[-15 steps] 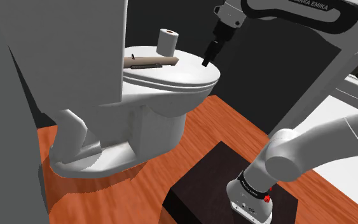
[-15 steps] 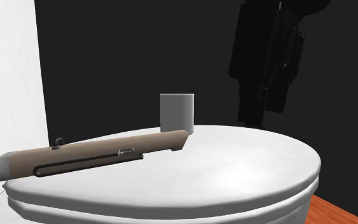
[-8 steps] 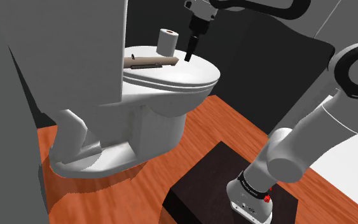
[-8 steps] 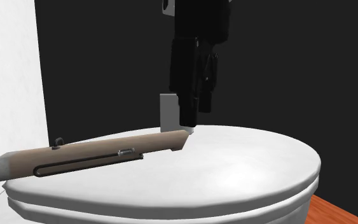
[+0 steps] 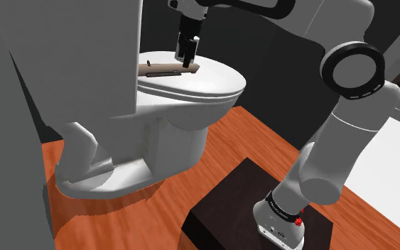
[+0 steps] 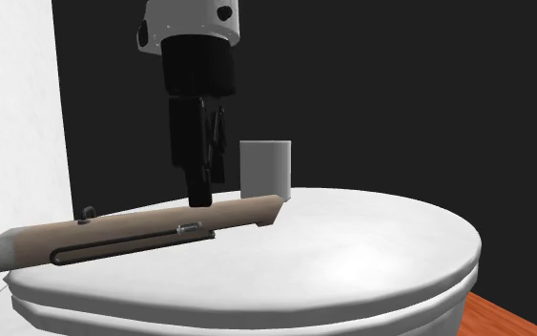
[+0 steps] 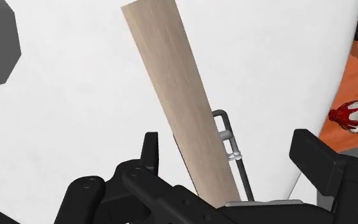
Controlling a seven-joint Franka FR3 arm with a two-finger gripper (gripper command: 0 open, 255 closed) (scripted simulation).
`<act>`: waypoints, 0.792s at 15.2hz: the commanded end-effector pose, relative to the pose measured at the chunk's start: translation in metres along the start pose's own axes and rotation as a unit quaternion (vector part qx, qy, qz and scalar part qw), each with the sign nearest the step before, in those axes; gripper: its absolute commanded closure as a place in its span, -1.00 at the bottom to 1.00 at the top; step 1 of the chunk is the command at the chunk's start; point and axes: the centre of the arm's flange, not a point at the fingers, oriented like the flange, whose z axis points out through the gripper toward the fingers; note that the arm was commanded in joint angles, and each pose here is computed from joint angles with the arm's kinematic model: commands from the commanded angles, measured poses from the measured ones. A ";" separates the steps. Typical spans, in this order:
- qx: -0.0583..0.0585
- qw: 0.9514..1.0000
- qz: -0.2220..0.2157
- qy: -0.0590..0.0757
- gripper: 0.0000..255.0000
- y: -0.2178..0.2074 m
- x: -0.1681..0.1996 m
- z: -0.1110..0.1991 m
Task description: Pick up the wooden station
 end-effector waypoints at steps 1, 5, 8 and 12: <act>0.002 0.999 -0.054 -0.006 -1.00 0.002 0.027 0.004; 0.004 0.996 -0.088 -0.010 -1.00 0.001 0.045 0.019; 0.004 0.996 -0.088 -0.010 -1.00 0.000 0.046 0.034; 0.004 0.996 -0.088 -0.010 -1.00 -0.001 0.046 0.048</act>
